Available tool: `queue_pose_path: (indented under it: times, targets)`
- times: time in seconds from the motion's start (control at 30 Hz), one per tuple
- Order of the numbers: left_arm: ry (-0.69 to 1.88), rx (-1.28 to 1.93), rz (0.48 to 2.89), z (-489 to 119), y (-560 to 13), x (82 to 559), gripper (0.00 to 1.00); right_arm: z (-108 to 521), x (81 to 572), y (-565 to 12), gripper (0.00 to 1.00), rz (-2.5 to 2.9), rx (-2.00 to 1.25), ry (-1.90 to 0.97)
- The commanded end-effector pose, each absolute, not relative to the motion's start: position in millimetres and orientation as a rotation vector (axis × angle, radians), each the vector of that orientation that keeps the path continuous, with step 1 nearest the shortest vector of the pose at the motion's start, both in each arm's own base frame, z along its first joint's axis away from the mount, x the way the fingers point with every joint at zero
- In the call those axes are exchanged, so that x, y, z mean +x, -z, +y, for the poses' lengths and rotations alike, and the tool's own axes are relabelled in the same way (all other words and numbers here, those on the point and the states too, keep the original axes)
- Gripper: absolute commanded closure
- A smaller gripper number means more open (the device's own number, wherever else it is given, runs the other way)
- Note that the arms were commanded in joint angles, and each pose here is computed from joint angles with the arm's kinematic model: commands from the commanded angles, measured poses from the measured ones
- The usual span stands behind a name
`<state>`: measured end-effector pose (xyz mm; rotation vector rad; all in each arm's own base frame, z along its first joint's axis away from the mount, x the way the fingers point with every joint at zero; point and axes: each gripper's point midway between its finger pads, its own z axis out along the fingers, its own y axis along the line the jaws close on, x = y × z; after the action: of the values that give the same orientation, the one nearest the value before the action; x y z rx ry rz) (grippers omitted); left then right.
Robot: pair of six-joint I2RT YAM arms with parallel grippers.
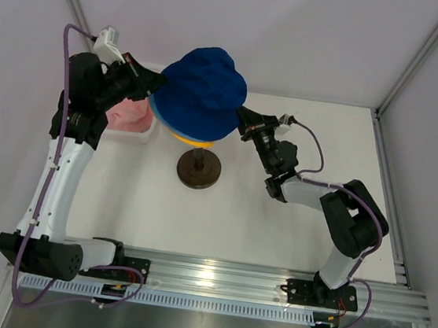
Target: Stack the hats
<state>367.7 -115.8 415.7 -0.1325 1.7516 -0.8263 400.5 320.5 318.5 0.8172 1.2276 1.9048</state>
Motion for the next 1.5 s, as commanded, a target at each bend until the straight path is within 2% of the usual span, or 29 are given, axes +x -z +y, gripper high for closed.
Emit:
queue_pose_path:
  times: [0.0,0.13,0.23,0.4,0.43,0.73,1.0,1.03,1.1,1.17,1.23,1.27,1.33,1.47]
  targets:
    - [0.7,-0.213,1.898,-93.7,-370.8,368.0,0.98,348.3,382.0,-162.9,1.0,1.763,0.819,-1.544]
    - [0.711,-0.183,1.885,-96.3,-375.8,364.5,0.97,333.4,379.8,-172.7,1.0,1.728,0.755,-1.447]
    - [0.717,-0.165,1.874,-97.7,-381.4,361.6,0.94,323.4,380.2,-194.2,0.94,1.69,0.707,-1.398]
    - [0.706,-0.132,1.859,-97.9,-392.9,364.4,0.91,319.5,377.9,-235.5,0.73,1.603,0.675,-1.435]
    - [0.72,-0.115,1.859,-100.6,-397.4,363.5,0.91,317.9,378.4,-249.7,0.64,1.57,0.677,-1.453]
    - [0.755,-0.064,1.855,-107.9,-414.4,369.3,0.91,282.9,398.7,-322.0,0.41,1.396,0.71,-1.527]
    - [0.756,-0.094,1.9,-106.8,-394.0,361.7,0.95,252.4,411.7,-351.2,0.34,1.341,0.609,-1.433]
    - [0.748,-0.13,1.919,-104.2,-377.2,360.9,0.97,257.1,413.2,-360.3,0.33,1.338,0.566,-1.442]
    - [0.732,-0.202,1.878,-97.4,-379.8,348.4,0.99,261.5,418.4,-365.1,0.32,1.347,0.525,-1.42]
    - [0.74,-0.28,1.869,-93.9,-367.1,341.5,0.99,276.1,417.4,-373.0,0.31,1.367,0.438,-1.45]
    - [0.742,-0.344,1.79,-87.5,-382.2,326.3,0.99,284.0,415.5,-375.6,0.29,1.369,0.397,-1.465]
    - [0.745,-0.368,1.814,-89.6,-365.1,322.2,0.99,285.8,414.3,-376.8,0.28,1.366,0.384,-1.467]
    - [0.725,-0.403,1.743,-85.1,-375.6,308.9,0.99,289.3,410.9,-379.8,0.25,1.363,0.357,-1.471]
    - [0.755,-0.44,1.747,-97.4,-364.1,298.0,0.99,291.7,405.8,-396.8,0.22,1.347,0.278,-1.442]
